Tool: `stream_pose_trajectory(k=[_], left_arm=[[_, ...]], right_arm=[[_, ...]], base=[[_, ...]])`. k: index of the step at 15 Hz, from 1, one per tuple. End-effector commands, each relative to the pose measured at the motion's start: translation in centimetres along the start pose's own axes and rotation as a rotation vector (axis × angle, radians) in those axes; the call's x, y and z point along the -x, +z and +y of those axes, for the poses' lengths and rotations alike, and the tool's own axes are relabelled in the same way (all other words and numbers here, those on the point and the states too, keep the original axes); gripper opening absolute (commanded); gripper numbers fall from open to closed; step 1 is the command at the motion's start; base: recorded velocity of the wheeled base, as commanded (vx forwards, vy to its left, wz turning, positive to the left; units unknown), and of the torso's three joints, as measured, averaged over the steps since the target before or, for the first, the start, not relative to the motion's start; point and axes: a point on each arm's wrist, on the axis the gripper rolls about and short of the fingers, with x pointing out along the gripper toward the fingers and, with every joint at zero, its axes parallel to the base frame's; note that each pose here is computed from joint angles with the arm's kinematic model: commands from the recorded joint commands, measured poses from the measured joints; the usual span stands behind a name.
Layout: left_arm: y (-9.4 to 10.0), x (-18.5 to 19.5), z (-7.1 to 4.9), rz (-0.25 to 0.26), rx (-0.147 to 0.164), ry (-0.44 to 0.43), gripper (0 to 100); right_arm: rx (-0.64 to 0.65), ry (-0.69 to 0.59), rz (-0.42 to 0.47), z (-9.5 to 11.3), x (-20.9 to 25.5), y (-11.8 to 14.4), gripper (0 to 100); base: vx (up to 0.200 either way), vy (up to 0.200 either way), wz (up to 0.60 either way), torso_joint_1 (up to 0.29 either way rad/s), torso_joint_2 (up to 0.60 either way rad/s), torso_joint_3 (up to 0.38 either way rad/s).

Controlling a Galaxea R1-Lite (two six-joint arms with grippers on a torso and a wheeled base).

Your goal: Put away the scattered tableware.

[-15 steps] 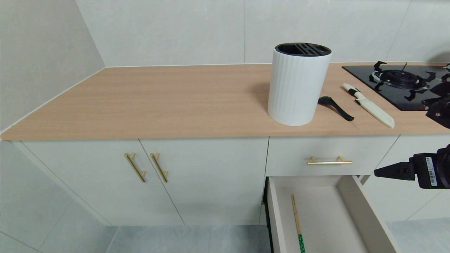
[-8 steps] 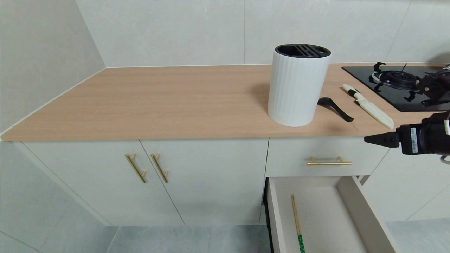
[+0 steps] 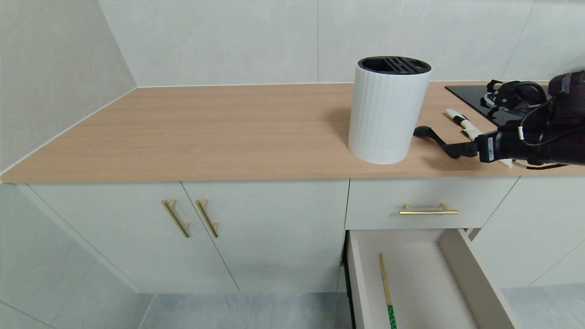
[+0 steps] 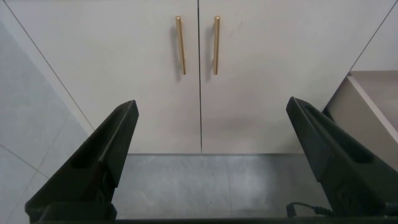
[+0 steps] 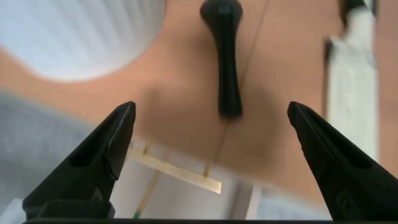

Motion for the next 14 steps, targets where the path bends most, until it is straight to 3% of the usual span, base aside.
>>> stream_pose_trajectory(k=[1,4,14], left_arm=[[0.0,0.0,0.0,0.001,0.0,0.001,100],[0.0,0.0,0.0,0.001,0.0,0.001,100],[0.0,0.0,0.0,0.001,0.0,0.001,100]], right_arm=[[-0.006,0.021,0.046,-0.6,-3.3,-2.0,100],[-0.005,0.072,0.039,-0.6,-4.0,-2.5,100],[-0.079,0.045,-0.071,-1.4,-5.7,-2.1,100]], base=[[0.0,0.0,0.0,0.0,0.0,0.0],[0.0,0.0,0.0,0.0,0.0,0.0],[0.0,0.0,0.0,0.0,0.0,0.0]])
